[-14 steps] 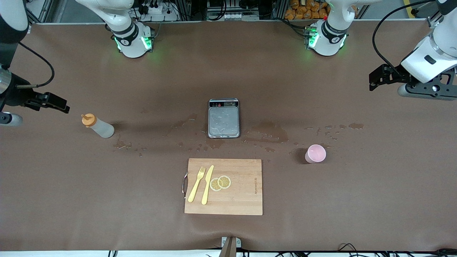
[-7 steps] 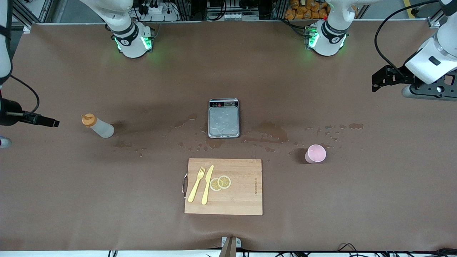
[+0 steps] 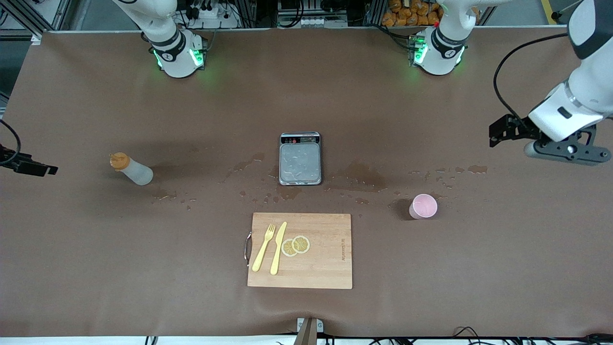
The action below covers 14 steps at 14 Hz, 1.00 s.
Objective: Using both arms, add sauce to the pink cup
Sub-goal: 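Grasp the orange-capped bottle with the right gripper while the left gripper grasps the cup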
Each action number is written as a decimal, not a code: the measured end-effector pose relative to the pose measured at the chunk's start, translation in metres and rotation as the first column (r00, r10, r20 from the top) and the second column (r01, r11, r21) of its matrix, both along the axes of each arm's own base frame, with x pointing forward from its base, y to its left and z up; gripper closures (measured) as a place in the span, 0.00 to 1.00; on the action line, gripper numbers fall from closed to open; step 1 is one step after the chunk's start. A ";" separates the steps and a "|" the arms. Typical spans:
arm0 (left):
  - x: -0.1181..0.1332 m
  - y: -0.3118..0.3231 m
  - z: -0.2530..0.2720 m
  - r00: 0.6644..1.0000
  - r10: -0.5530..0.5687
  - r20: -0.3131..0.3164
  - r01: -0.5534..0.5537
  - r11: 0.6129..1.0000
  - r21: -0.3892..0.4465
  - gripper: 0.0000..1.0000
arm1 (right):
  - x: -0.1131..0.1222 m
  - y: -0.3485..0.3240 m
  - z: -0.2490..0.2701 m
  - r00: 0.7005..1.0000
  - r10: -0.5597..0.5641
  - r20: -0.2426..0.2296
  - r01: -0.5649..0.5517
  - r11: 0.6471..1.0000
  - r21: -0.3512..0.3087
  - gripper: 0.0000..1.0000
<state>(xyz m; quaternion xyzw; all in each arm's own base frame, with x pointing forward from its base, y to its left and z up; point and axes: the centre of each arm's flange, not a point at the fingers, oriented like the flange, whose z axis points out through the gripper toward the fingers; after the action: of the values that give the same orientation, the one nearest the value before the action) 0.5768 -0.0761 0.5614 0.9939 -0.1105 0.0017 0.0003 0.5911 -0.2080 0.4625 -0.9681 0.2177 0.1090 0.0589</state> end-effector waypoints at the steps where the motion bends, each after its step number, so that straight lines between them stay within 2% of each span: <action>1: 0.005 -0.001 -0.010 1.000 -0.010 -0.007 0.010 1.000 -0.002 0.00 | -0.003 -0.007 -0.001 1.000 -0.017 -0.002 0.017 1.000 0.007 0.00; 4: 0.024 -0.006 -0.044 0.999 -0.026 -0.040 0.026 1.000 -0.009 0.00 | -0.005 -0.018 -0.012 0.998 -0.057 -0.017 0.057 0.998 0.031 0.00; 8: 0.059 0.001 -0.091 0.996 -0.012 -0.089 0.011 1.000 -0.021 0.00 | -0.012 -0.045 -0.031 0.986 -0.160 -0.040 0.163 0.983 0.090 0.00; 12: 0.075 0.009 -0.147 0.987 0.005 -0.161 -0.009 1.000 -0.024 0.00 | -0.018 -0.065 -0.051 0.973 -0.220 -0.067 0.227 0.965 0.128 0.00; 14: 0.083 0.007 -0.172 0.987 0.004 -0.163 -0.009 1.000 -0.029 0.00 | -0.021 -0.075 -0.063 0.960 -0.266 -0.086 0.277 0.948 0.158 0.00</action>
<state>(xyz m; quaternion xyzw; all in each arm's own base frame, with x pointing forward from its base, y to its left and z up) 0.6598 -0.0696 0.3892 0.9909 -0.1067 -0.0781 0.0243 0.5700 -0.2832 0.3996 -0.9166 0.3405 0.1486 0.1478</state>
